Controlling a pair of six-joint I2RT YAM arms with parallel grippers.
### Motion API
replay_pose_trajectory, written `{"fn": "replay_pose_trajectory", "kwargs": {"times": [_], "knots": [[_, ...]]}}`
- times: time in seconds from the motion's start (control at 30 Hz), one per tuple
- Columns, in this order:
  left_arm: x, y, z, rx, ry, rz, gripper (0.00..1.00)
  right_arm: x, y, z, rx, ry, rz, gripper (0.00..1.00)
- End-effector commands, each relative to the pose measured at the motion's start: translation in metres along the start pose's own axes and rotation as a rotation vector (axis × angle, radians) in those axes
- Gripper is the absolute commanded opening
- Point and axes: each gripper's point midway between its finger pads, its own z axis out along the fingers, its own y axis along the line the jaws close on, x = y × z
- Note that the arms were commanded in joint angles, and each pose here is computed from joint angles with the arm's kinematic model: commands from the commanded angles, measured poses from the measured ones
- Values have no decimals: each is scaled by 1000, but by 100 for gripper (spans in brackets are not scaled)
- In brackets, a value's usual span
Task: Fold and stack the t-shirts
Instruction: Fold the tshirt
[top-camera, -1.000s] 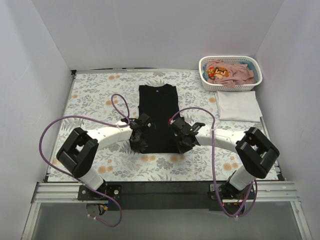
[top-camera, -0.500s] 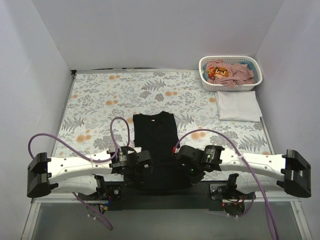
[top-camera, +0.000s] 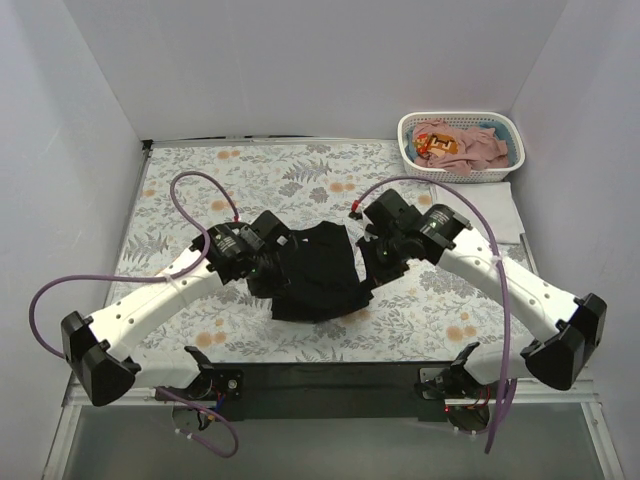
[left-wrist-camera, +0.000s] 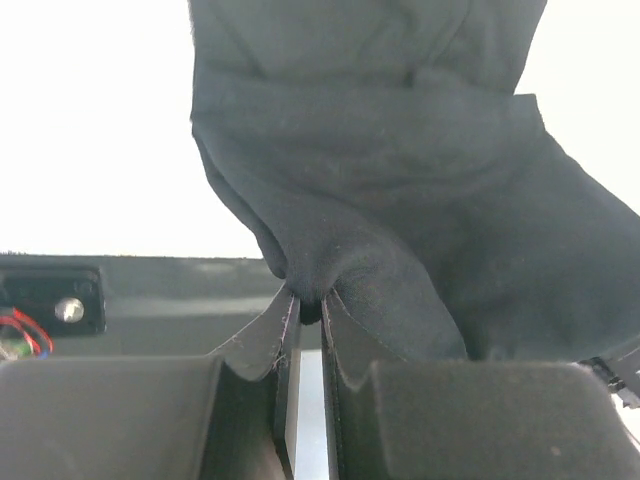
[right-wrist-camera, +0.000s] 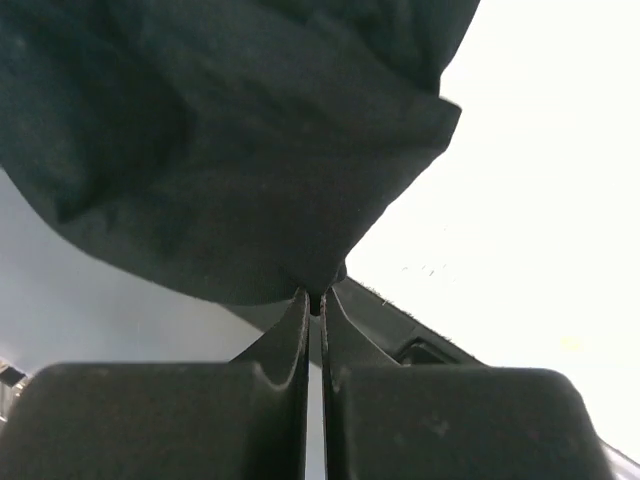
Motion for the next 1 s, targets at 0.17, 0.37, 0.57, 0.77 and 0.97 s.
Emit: {"fn": "replay_pose_trajectory", "kwargs": {"times": [0.17, 0.37, 0.57, 0.77, 0.97], "knots": [[-81, -15, 2, 103, -106, 6, 0, -70, -6, -13, -78, -43, -80, 1], [-121, -16, 33, 169, -73, -39, 0, -121, -26, 14, -87, -26, -49, 1], [-166, -8, 65, 162, -91, -82, 0, -165, -57, 49, -83, -15, -22, 1], [-198, 9, 122, 116, -68, -111, 0, -197, -99, 96, -75, -18, 40, 1], [-224, 16, 161, 74, -134, -113, 0, -219, -128, 133, -83, -55, 72, 1]]}}
